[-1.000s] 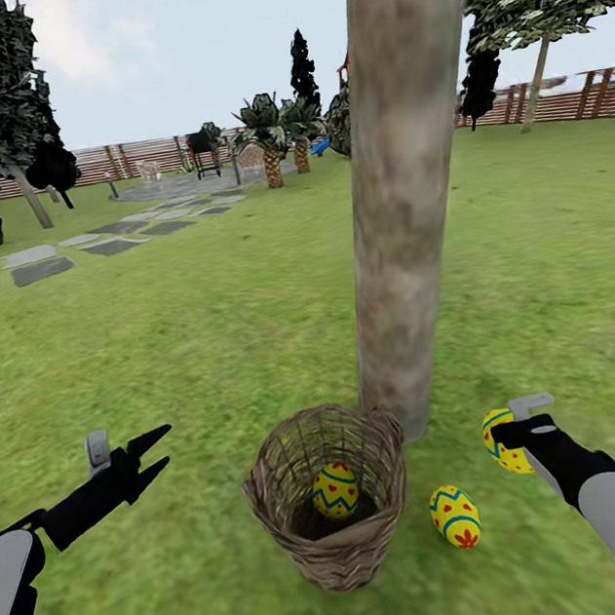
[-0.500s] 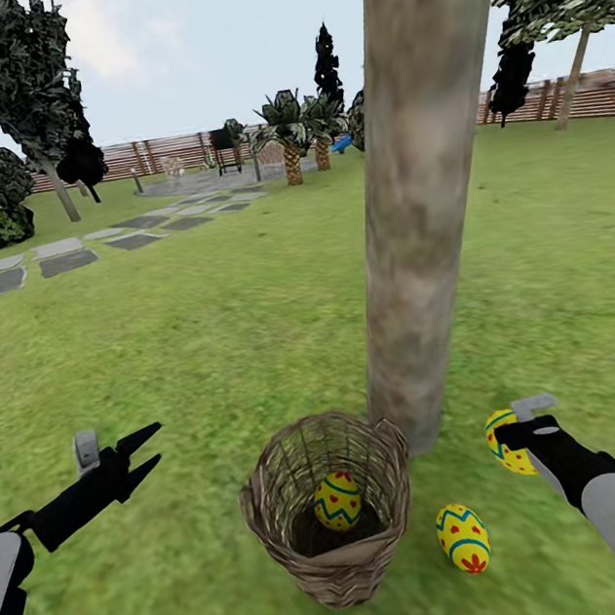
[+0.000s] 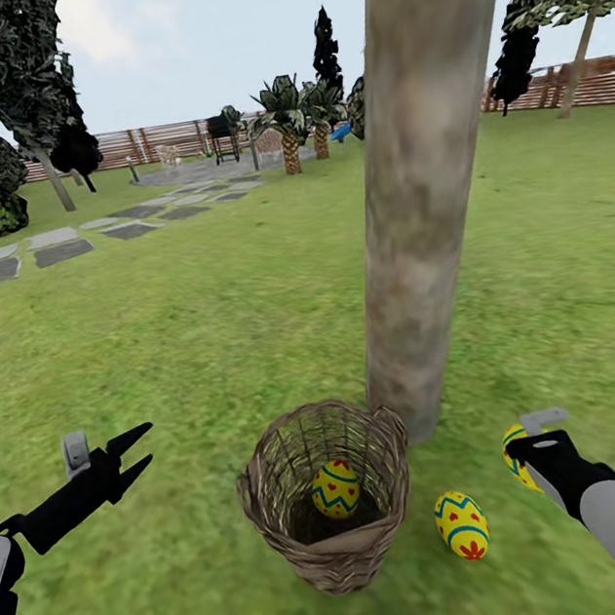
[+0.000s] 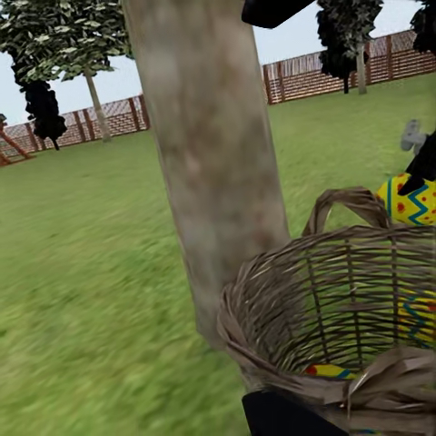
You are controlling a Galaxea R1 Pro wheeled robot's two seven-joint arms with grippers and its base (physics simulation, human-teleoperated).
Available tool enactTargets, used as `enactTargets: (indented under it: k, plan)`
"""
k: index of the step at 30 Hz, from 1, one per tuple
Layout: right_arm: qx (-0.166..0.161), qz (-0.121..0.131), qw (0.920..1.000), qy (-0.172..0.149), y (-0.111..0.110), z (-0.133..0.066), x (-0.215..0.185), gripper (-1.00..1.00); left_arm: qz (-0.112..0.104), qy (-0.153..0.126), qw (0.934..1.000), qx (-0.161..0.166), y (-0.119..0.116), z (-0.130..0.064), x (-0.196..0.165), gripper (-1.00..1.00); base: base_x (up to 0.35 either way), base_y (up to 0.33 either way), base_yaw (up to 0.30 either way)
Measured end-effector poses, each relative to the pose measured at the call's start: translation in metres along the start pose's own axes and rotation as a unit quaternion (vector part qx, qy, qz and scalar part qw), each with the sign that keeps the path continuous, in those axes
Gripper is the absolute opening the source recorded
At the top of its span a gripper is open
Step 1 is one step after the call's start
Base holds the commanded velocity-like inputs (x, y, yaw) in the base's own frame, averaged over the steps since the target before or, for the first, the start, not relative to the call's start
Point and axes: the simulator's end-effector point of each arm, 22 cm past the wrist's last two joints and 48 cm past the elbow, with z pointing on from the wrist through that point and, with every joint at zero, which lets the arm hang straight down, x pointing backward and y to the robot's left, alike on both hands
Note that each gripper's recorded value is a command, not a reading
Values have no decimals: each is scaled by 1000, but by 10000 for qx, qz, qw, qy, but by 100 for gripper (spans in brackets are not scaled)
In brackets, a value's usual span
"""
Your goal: Take the three Easter eggs out of the wicker basket on the lawn in the garden, then place them on the lawn next to a single tree (choose any tree) so that all three eggs are next to the same tree and none are left in the basket.
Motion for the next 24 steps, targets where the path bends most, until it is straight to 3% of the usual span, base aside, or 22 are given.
enactTargets:
  k: [4, 7, 9, 17, 20, 24]
  plan:
    - [-56, -28, 9999, 79, 6, 5, 9, -100, -45, 31, 10000, -70, 9, 3, 2, 100, 0, 0, 0]
    - [-475, 28, 9987, 205, 24, 9, 21, -100, -97, -32, 9999, -112, 17, 1, -2, 100, 0, 0, 0]
    - [-586, 37, 9980, 249, 30, 11, 26, -100, -137, -91, 9998, -141, 22, -1, -5, 100, 0, 0, 0]
    - [-621, 44, 9980, 68, 39, 20, 27, -100, -231, -51, 9993, -273, 40, 3, -2, 100, 0, 0, 0]
    - [-629, 87, 9976, -272, 42, 23, 17, -100, -267, -28, 9991, -324, 47, 5, 1, 100, 0, 0, 0]
    - [-570, 69, 9981, -205, 43, 29, 31, -100, -309, 2, 9988, -389, 56, 7, 3, 100, 0, 0, 0]
